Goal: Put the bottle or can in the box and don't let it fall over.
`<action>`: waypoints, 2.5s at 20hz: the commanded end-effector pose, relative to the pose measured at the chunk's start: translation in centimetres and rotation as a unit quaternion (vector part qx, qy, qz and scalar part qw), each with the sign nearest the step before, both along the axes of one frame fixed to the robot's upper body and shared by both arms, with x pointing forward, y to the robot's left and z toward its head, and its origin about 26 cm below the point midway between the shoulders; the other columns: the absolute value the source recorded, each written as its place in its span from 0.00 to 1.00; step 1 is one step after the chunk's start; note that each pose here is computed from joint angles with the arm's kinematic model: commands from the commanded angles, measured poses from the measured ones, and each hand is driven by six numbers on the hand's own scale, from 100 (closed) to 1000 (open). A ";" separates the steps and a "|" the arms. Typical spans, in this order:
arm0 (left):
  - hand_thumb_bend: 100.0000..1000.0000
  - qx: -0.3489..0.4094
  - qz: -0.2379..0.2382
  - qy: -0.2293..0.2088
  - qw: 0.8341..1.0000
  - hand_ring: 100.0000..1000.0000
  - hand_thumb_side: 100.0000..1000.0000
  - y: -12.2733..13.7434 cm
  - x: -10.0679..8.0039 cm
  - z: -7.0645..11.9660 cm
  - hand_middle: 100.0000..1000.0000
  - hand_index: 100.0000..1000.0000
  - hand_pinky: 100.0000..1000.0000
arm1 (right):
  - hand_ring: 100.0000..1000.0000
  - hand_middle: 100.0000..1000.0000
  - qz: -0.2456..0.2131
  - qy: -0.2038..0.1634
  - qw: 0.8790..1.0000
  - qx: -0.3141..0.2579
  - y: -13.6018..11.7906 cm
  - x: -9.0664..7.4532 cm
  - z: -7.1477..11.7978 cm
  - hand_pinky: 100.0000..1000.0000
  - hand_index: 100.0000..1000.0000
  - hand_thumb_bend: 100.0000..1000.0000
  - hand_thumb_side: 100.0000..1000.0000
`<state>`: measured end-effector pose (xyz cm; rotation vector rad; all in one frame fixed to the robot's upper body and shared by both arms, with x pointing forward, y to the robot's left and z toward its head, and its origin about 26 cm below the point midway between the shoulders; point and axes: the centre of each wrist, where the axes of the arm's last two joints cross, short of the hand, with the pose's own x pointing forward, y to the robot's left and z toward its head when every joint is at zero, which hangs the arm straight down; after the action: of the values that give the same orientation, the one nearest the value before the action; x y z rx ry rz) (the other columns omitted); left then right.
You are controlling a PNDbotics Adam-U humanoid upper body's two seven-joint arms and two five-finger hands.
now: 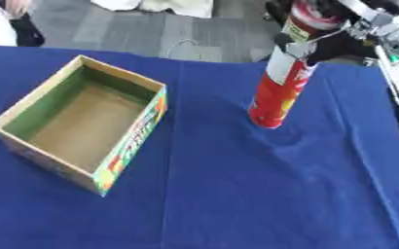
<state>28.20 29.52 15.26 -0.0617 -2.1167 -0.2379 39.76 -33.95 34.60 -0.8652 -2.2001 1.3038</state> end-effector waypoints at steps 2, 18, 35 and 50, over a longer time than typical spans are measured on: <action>0.08 0.014 -0.001 -0.014 1.000 0.73 0.81 0.3 -0.2 0.8 0.62 0.67 0.30 | 0.00 0.00 0.032 -0.048 0.998 0.021 1.7 -1.2 3.6 0.00 0.05 0.00 0.00; 0.08 0.025 -0.020 -0.009 0.999 0.72 0.80 -0.1 -0.1 1.0 0.62 0.67 0.29 | 0.00 0.00 0.194 -0.083 0.977 0.036 14.8 -1.4 6.6 0.00 0.04 0.00 0.00; 0.08 0.038 -0.047 -0.030 0.998 0.72 0.80 -0.9 0.5 2.3 0.62 0.67 0.29 | 0.00 0.00 0.213 -0.098 0.972 -0.027 21.6 0.6 4.7 0.00 0.04 0.00 0.00; 0.08 0.037 -0.045 -0.031 0.998 0.72 0.81 -0.9 0.5 2.3 0.62 0.67 0.29 | 0.82 0.83 0.196 -0.065 0.973 -0.098 21.8 3.4 0.7 0.81 0.87 0.34 0.39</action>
<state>28.98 28.55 16.73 -0.1228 -2.1427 -0.3505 43.46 -11.72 34.17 -0.5756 -2.4451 1.7045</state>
